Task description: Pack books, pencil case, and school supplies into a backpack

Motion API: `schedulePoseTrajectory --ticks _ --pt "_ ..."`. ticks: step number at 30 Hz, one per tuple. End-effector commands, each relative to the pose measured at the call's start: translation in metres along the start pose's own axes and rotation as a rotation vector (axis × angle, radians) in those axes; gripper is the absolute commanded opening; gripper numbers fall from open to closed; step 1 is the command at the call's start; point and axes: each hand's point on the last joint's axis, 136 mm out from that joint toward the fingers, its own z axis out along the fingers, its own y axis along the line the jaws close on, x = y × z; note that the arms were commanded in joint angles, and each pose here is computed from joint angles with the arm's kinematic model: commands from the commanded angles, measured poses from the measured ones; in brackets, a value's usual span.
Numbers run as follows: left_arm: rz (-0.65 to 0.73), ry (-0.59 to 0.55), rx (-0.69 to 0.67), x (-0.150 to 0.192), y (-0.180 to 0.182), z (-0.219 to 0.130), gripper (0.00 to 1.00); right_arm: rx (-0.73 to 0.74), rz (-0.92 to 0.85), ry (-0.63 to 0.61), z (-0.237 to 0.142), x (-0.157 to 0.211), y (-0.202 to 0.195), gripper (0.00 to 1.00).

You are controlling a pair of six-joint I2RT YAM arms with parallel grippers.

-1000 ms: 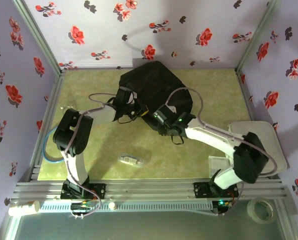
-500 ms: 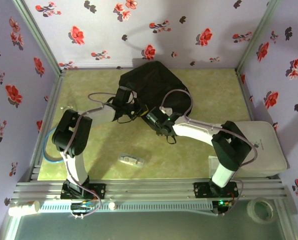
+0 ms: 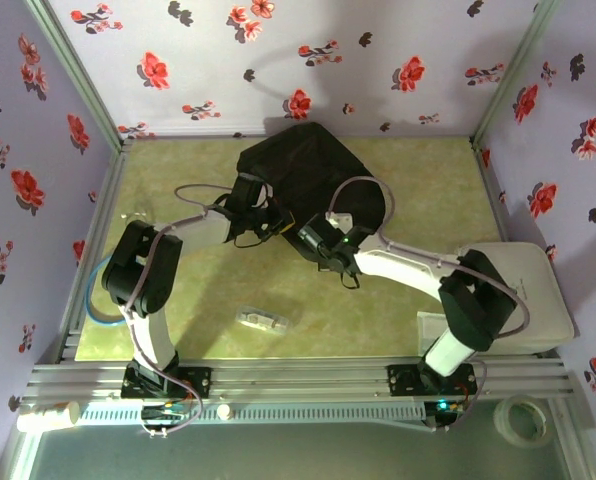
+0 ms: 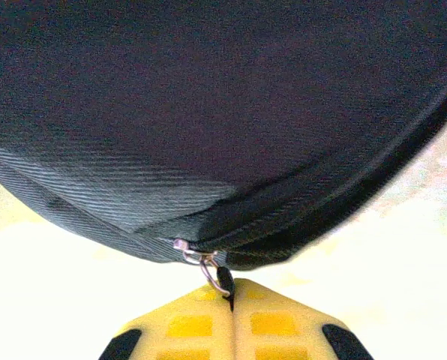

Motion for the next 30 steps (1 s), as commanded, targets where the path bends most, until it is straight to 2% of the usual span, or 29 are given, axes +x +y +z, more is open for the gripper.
schedulePoseTrajectory --ticks 1,6,12,15,23,24,26,27,28,30 --pt "0.052 -0.018 -0.004 -0.003 -0.013 -0.009 0.0 0.085 0.024 -0.003 -0.004 0.004 -0.03 0.0" --pt "0.054 -0.027 -0.028 -0.006 -0.007 -0.008 0.0 0.099 0.087 0.015 -0.003 0.004 -0.044 0.0" --pt "0.057 -0.035 -0.046 -0.013 -0.002 -0.008 0.0 0.015 0.152 0.069 0.003 0.003 -0.043 0.0" --pt "0.059 -0.044 -0.052 -0.018 0.001 -0.011 0.0 -0.116 0.128 0.093 0.005 -0.003 -0.023 0.0" --pt "0.066 -0.071 -0.069 -0.043 0.023 -0.034 0.01 -0.387 -0.087 0.096 0.002 -0.037 0.048 0.0" --pt "0.06 -0.067 -0.06 -0.045 0.025 -0.037 0.08 -0.425 -0.101 0.095 0.0 -0.041 0.058 0.0" --pt "0.043 -0.076 -0.041 -0.048 0.028 -0.048 0.35 -0.483 -0.113 0.094 0.0 -0.049 0.076 0.0" --pt "0.038 -0.086 -0.037 -0.049 0.028 -0.053 0.44 -0.502 -0.113 0.09 0.001 -0.052 0.083 0.0" --pt "0.033 -0.096 -0.031 -0.048 0.028 -0.059 0.49 -0.531 -0.113 0.091 0.003 -0.055 0.091 0.0" --pt "0.013 -0.11 -0.023 -0.045 0.03 -0.068 0.54 -0.579 -0.113 0.082 0.005 -0.062 0.106 0.0"
